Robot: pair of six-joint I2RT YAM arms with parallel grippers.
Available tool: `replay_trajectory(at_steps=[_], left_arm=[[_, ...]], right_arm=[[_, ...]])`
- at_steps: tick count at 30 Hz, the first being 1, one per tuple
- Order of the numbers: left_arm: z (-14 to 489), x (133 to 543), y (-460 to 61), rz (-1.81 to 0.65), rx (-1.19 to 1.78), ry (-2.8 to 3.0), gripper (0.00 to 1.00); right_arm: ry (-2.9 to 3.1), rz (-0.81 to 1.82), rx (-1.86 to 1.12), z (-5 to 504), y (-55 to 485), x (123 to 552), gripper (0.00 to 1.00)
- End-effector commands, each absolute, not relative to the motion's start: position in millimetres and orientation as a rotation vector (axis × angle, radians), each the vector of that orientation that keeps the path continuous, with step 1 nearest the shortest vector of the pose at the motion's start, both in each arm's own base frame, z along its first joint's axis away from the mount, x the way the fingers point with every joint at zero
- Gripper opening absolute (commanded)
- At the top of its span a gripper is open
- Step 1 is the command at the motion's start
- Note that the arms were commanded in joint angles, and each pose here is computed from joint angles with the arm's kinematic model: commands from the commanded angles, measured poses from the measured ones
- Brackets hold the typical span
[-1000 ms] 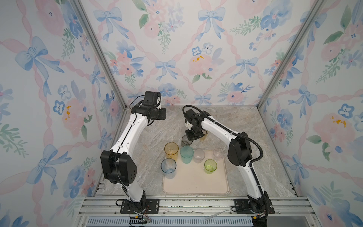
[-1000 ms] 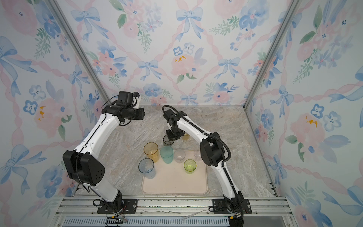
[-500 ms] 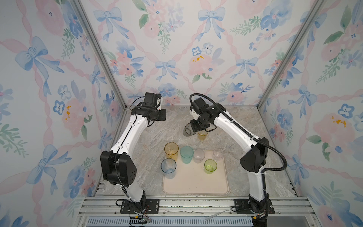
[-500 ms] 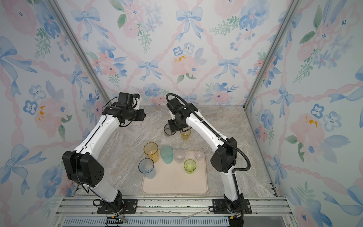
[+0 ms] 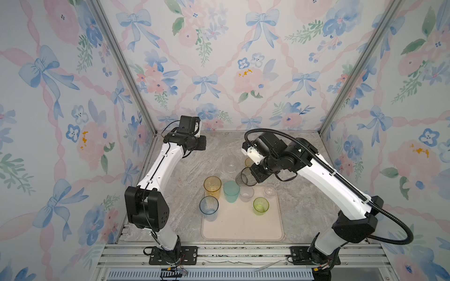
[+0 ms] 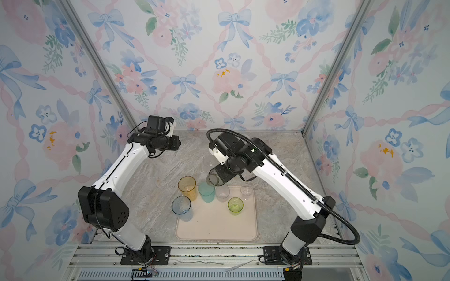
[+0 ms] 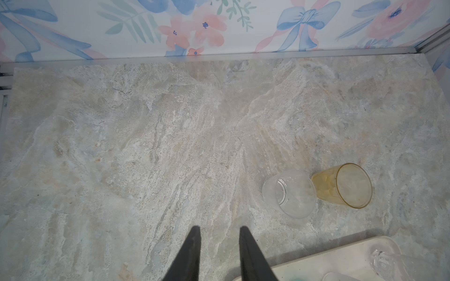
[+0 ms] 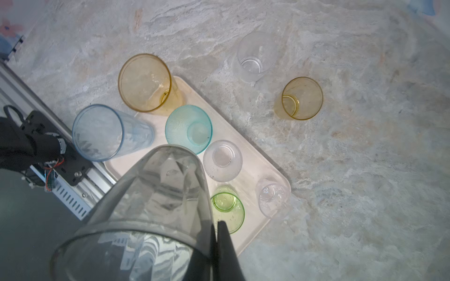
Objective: Place the glasses into the tray
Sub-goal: Place the glass on the tray.
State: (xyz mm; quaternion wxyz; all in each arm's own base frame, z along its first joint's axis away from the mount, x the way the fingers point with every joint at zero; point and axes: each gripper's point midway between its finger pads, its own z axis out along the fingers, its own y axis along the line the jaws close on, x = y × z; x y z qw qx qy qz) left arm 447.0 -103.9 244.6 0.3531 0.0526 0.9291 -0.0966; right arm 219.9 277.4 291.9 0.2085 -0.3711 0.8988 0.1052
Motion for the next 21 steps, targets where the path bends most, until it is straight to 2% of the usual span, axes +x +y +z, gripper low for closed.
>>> replay_trajectory(at_steps=[1, 7, 21], left_arm=[[262, 450, -105, -0.249, 0.141, 2.353, 0.30], [268, 454, -111, -0.265, 0.150, 2.341, 0.30], [288, 449, -117, -0.288, 0.208, 2.291, 0.31]], right_arm=[[2.491, 0.309, -1.194, 281, 280, 185, 0.02], [2.476, 0.247, -1.362, 242, 299, 160, 0.02], [2.504, 0.080, -1.598, 147, 348, 165, 0.02]])
